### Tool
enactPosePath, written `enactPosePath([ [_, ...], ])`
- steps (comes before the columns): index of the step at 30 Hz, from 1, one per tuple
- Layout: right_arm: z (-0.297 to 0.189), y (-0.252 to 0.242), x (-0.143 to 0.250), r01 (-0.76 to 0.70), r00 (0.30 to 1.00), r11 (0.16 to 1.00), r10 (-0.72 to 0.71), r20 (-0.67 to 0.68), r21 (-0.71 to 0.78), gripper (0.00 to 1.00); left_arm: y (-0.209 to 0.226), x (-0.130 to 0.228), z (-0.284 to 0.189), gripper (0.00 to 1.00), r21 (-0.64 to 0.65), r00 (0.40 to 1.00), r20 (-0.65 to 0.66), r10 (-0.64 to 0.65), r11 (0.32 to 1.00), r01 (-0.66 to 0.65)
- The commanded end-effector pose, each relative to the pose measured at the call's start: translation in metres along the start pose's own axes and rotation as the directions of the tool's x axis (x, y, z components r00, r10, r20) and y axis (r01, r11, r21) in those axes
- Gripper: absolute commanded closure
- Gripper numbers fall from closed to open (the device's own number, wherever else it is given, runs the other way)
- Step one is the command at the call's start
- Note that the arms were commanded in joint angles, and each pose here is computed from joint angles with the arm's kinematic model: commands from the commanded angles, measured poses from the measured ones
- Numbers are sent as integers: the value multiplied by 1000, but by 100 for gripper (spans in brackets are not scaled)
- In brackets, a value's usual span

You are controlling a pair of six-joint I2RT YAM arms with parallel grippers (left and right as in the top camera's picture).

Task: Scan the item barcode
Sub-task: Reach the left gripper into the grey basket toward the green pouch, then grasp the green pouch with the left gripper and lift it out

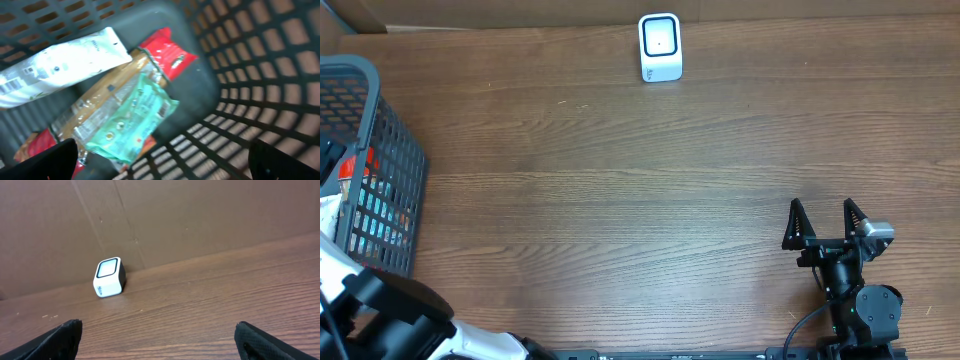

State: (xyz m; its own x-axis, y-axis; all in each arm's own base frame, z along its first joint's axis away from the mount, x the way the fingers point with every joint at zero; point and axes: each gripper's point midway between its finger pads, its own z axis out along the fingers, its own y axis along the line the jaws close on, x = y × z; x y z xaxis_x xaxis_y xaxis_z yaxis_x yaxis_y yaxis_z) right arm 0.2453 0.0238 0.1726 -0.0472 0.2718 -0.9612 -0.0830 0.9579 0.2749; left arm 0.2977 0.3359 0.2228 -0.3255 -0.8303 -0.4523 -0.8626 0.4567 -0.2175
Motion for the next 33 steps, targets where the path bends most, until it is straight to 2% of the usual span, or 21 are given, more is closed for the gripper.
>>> enactPosePath([
  [1, 0, -1, 2, 0, 1000, 1000, 0, 3, 1, 0, 20, -1, 16, 0, -41, 999, -33, -14, 999, 13],
  [10, 0, -1, 2, 0, 1000, 1000, 0, 3, 1, 0, 34, 20, 71, 2, -68, 984, -172, 38, 996, -51],
  [13, 0, -1, 2, 0, 1000, 1000, 0, 3, 1, 0, 38, 28, 88, 8, -69, 974, -217, 67, 994, -84],
  [19, 0, -1, 2, 0, 1000, 1000, 0, 3, 1, 0, 40, 50, 119, 14, -50, 945, -302, 125, 988, -147],
  [21, 0, -1, 2, 0, 1000, 1000, 0, 3, 1, 0, 36, 62, 132, 23, -29, 928, -337, 158, 984, -178],
  [24, 0, -1, 2, 0, 1000, 1000, 0, 3, 1, 0, 34, 65, 134, 28, -24, 923, -344, 171, 981, -190],
  [33, 0, -1, 2, 0, 1000, 1000, 0, 3, 1, 0, 35, 78, 141, 28, -38, 909, -370, 192, 974, -222],
])
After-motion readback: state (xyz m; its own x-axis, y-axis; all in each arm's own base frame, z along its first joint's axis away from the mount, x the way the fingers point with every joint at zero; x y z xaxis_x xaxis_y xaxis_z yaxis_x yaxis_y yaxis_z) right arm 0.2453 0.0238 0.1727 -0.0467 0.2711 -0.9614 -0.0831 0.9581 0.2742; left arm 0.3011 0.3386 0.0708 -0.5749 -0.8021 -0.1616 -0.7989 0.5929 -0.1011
